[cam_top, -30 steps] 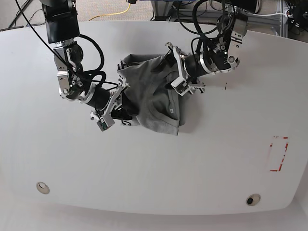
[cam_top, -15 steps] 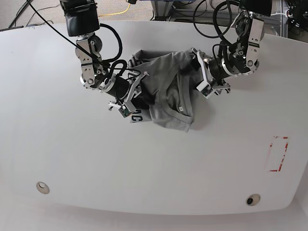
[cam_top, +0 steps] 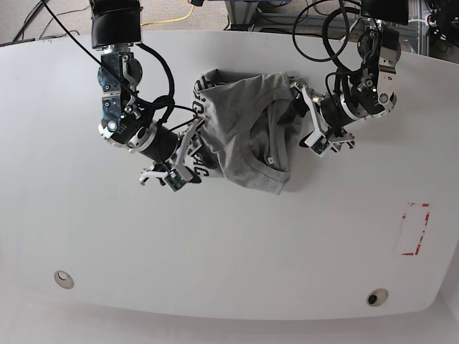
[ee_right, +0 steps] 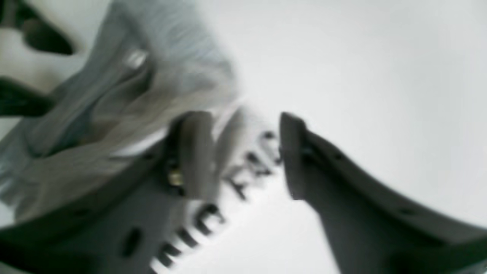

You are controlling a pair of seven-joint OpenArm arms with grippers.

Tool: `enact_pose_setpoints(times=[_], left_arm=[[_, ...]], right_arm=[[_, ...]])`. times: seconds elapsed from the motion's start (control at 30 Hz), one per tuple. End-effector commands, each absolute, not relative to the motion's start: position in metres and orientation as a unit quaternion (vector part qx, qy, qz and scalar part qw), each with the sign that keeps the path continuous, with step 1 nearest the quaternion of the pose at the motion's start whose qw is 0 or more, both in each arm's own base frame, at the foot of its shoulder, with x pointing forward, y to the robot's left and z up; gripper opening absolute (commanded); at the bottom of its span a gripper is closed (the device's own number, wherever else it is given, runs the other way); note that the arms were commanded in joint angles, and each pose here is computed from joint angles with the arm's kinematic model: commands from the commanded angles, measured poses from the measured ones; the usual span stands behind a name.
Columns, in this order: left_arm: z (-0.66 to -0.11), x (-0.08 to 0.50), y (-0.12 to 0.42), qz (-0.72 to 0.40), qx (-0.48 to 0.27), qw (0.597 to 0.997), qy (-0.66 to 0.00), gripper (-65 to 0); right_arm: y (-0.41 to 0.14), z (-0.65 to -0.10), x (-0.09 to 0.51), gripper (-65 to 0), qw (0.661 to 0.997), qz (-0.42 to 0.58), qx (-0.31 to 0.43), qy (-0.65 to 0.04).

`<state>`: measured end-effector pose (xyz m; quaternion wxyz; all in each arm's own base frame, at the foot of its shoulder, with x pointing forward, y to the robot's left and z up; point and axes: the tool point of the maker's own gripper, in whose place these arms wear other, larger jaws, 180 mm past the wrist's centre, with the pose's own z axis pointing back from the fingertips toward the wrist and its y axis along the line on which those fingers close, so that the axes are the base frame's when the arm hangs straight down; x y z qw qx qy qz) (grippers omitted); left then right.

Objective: Layout the t-shirt on the table in an organized manner, then fold the t-shirt properly

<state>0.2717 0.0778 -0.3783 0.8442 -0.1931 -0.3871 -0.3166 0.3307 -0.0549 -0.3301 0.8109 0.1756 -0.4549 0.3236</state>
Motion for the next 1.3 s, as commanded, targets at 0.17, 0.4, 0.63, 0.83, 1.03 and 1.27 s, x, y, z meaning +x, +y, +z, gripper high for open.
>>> enact_pose_setpoints(times=[0.17, 0.4, 0.63, 0.83, 1.03, 1.27], left_arm=[[-0.362, 0.283, 0.087, -0.306, -0.187, 0.836, -0.415, -27.8], [-0.349, 0.294, 0.116, -0.292, -0.162, 0.835, -0.437, -34.7], [-0.335, 0.309, 0.168, -0.238, -0.113, 0.846, -0.464, -41.5], [-0.315, 0.32, 0.212, -0.222, -0.062, 0.846, -0.481, -41.5], [-0.302, 0.325, 0.234, -0.231, -0.033, 0.844, -0.483, -41.4], [-0.299, 0.324, 0.244, -0.237, -0.02, 0.845, -0.48, -41.4]], right_arm=[[-0.027, -0.297, 0.308, -21.2, 0.791, 0.34, 0.181, -0.475], [0.011, -0.319, 0.266, -21.2, 0.795, 0.35, 0.235, -0.436], [0.042, -0.329, 0.238, -21.2, 0.791, 0.361, 0.275, -0.411], [0.054, -0.336, 0.217, -20.8, 0.789, 0.364, 0.298, -0.395], [0.067, -0.355, 0.195, -20.6, 0.79, 0.383, 0.318, -0.358], [0.072, -0.375, 0.181, -20.5, 0.79, 0.404, 0.325, -0.327]])
